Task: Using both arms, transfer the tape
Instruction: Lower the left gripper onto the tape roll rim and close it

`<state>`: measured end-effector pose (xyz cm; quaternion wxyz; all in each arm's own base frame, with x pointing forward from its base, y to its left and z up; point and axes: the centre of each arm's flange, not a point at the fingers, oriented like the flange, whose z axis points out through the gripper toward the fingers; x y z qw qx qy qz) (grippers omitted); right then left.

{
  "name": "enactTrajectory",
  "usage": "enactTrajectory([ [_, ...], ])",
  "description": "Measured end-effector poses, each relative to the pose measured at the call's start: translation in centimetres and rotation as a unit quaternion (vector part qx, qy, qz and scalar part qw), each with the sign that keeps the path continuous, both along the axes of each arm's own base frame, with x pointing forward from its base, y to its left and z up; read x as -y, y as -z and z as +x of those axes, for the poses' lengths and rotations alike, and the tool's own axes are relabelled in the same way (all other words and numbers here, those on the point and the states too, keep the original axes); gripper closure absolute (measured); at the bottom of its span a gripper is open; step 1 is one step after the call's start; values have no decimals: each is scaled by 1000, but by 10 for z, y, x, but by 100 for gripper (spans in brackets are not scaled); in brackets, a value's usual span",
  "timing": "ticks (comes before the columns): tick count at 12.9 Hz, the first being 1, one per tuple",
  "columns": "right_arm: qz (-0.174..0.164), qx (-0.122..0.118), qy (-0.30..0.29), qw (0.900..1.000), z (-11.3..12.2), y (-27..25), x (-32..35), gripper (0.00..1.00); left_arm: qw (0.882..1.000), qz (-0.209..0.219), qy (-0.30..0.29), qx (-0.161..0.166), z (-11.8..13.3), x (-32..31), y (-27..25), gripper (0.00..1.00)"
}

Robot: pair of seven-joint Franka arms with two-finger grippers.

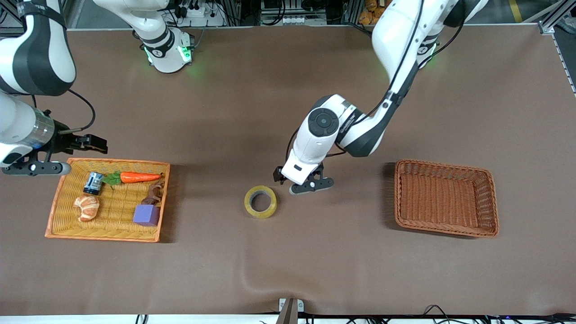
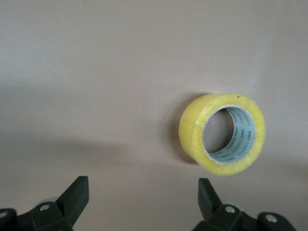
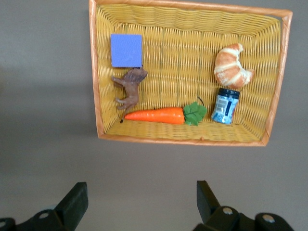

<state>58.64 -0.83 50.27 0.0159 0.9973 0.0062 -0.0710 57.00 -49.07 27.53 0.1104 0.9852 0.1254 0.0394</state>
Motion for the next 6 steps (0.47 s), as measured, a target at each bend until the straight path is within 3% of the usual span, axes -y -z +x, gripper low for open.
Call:
enactTrajectory([
  [3,0,-6,1,1000,-1,-19,0,0,999,-10,-20,23,-8,26,32,1],
  [6,0,-16,2,1000,-5,-40,0,0,997,-41,-49,44,-2,40,42,11],
])
